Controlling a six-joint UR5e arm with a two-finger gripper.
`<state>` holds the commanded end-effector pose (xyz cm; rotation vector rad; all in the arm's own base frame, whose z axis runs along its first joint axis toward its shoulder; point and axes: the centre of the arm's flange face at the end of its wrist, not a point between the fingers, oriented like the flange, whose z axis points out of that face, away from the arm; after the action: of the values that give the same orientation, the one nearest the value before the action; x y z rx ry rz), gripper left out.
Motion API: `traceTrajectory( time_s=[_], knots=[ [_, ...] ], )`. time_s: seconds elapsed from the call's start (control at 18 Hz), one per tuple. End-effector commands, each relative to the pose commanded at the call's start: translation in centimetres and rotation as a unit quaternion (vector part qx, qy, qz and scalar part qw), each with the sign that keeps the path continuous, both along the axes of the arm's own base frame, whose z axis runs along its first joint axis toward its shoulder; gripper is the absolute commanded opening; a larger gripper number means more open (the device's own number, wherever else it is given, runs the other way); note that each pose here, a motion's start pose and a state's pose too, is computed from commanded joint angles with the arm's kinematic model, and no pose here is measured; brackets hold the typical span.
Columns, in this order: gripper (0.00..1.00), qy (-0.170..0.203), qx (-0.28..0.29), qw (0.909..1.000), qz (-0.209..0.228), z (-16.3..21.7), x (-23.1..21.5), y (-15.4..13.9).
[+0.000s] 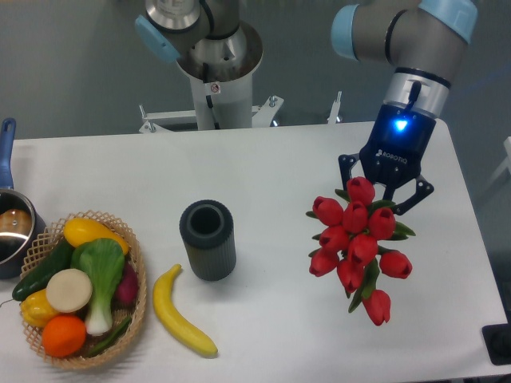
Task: Insert the flowers into the vase
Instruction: 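Hold the red tulip bunch in the gripper and begin moving toward the vase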
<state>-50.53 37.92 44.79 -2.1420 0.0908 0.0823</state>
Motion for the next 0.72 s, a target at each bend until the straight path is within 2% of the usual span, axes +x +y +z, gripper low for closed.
traceTrajectory(
  time_s=[0.56,0.72],
  knots=[
    [0.29,-0.005,0.016,0.9998,-0.010,0.4,0.3,0.4],
    [0.30,-0.008,0.049,0.9978,-0.043,1.4,1.9,2.1]
  ],
)
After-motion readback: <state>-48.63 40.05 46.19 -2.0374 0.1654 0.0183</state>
